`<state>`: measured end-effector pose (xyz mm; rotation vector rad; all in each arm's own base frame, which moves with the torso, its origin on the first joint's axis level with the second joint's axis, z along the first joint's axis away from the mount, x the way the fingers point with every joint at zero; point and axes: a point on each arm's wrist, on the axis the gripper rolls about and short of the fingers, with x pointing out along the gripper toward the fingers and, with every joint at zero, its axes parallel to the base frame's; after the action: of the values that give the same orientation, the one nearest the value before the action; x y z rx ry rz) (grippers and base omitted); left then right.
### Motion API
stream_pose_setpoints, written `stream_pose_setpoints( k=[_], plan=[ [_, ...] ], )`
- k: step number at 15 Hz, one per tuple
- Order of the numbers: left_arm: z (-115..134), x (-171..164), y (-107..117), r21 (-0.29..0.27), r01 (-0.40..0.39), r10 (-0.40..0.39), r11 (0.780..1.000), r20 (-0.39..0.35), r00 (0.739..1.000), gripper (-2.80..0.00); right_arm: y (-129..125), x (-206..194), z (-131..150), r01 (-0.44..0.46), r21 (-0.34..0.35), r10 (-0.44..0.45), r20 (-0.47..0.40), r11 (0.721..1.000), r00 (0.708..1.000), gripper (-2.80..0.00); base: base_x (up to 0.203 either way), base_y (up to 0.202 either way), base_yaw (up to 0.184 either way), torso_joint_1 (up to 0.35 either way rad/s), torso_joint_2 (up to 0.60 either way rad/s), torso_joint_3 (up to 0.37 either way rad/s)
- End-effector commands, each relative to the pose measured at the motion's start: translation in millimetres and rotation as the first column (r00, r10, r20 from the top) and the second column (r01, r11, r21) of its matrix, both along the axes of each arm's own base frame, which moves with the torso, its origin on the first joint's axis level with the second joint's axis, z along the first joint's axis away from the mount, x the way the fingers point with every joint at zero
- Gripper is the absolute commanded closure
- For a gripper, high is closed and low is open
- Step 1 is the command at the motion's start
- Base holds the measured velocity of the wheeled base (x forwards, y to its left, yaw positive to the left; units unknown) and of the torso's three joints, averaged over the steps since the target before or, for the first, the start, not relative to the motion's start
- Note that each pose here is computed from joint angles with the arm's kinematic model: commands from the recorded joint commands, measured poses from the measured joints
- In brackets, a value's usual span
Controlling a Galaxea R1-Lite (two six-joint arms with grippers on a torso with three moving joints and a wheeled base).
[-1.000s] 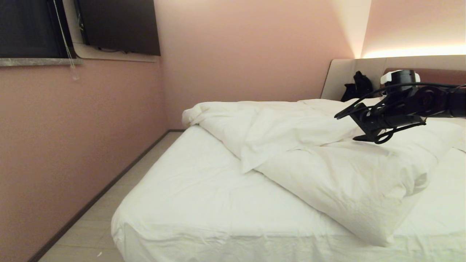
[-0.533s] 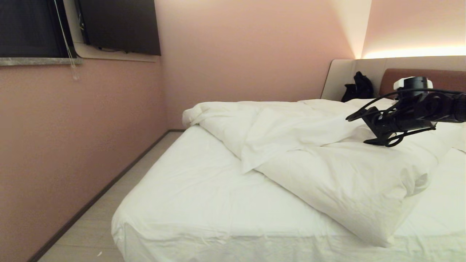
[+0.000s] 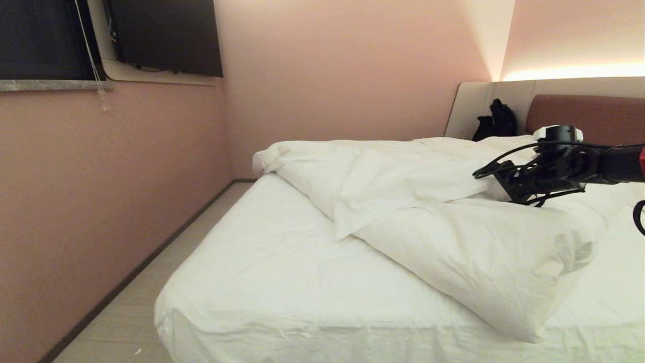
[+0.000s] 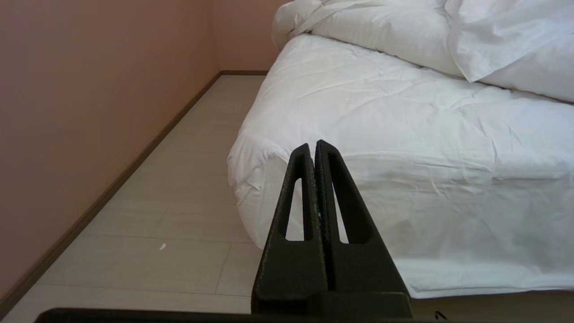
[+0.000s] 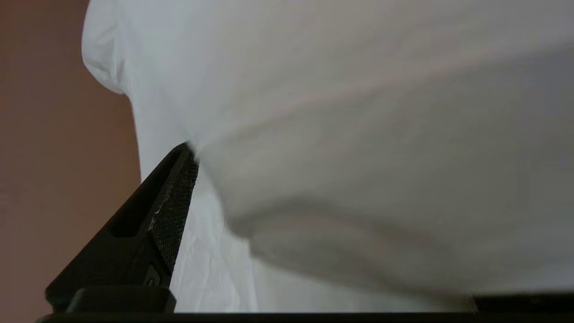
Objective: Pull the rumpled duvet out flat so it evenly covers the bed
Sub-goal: Hold the folded corner of the quilt
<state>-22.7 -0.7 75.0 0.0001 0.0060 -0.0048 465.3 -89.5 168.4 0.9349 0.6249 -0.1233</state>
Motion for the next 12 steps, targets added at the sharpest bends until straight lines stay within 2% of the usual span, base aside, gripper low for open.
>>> stream_pose_setpoints(
  k=[1,6,7,9,10,12],
  plan=[
    [0,0,0,0.000,0.000,0.000,1.000,0.000,1.000,0.00,-5,5,-5,-0.021,0.019,0.021,0.033,1.000,0.999,-2.80,0.000,0.000,0.000,0.000,0.00,0.000],
    [0,0,0,0.000,0.000,0.000,1.000,0.000,1.000,0.00,-6,4,0,-0.051,0.035,0.049,0.058,0.998,0.997,-2.80,0.000,0.000,0.000,0.000,0.00,0.000],
    [0,0,0,0.000,0.000,0.000,1.000,0.000,1.000,0.00,-6,9,1,-0.059,0.020,0.056,0.113,0.998,0.992,-2.80,0.000,0.000,0.000,0.000,0.00,0.000],
    [0,0,0,0.000,0.000,0.000,1.000,0.000,1.000,0.00,-6,14,-7,-0.067,0.016,0.064,0.119,0.998,0.991,-2.80,0.000,0.000,0.000,0.000,0.00,0.000],
    [0,0,0,0.000,0.000,0.000,1.000,0.000,1.000,0.00,-6,18,-19,-0.068,0.020,0.066,0.098,0.997,0.993,0.00,0.000,0.000,0.000,0.000,0.00,0.000],
    [0,0,0,0.000,0.000,0.000,1.000,0.000,1.000,0.00,-6,21,-29,-0.070,0.020,0.068,0.081,0.997,0.994,0.00,0.000,0.000,0.000,0.000,0.00,0.000]
  ],
)
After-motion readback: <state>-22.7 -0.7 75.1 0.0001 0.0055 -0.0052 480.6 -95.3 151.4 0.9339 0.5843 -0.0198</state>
